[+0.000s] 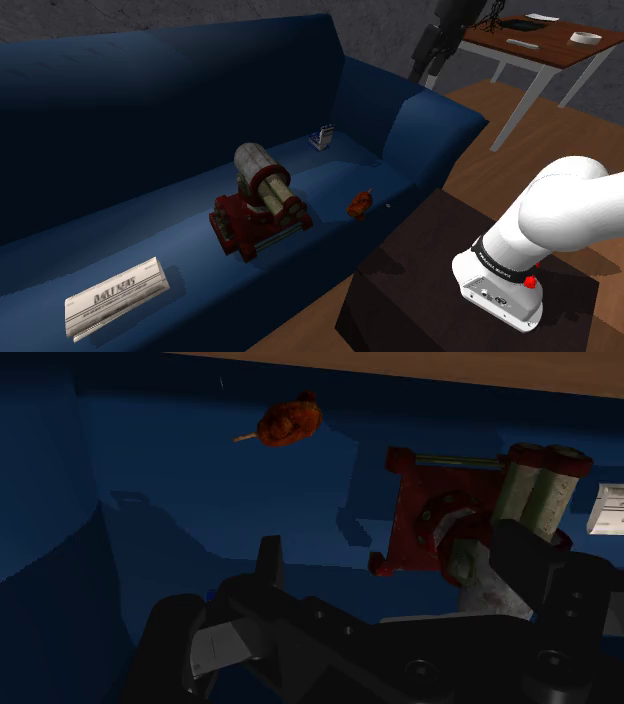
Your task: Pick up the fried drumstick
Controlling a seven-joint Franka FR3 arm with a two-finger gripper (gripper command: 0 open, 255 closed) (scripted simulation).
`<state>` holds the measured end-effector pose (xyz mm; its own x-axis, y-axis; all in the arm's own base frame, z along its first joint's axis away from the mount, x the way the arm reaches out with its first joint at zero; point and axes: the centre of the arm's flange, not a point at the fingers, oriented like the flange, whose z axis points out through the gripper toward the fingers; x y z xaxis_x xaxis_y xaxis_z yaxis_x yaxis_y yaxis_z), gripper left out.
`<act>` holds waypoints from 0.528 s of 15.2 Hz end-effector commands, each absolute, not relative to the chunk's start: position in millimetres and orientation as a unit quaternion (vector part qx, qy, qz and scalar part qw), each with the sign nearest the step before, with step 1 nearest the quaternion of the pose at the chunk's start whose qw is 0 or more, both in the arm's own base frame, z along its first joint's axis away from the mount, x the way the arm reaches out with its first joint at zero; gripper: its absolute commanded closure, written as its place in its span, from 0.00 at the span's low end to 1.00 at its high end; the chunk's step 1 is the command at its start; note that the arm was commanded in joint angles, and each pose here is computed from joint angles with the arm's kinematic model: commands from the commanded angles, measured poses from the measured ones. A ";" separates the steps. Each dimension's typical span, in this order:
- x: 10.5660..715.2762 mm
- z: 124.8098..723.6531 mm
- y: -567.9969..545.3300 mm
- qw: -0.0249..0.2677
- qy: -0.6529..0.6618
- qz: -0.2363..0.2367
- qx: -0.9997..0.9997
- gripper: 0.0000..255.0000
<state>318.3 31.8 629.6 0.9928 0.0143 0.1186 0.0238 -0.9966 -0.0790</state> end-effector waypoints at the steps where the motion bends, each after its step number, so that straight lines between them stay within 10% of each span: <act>1: 318.3 629.6 31.8 0.040 -0.010 -0.059 -0.997 0.00; 8: 321.5 537.9 -4.4 0.089 0.046 -0.073 -0.992 0.00</act>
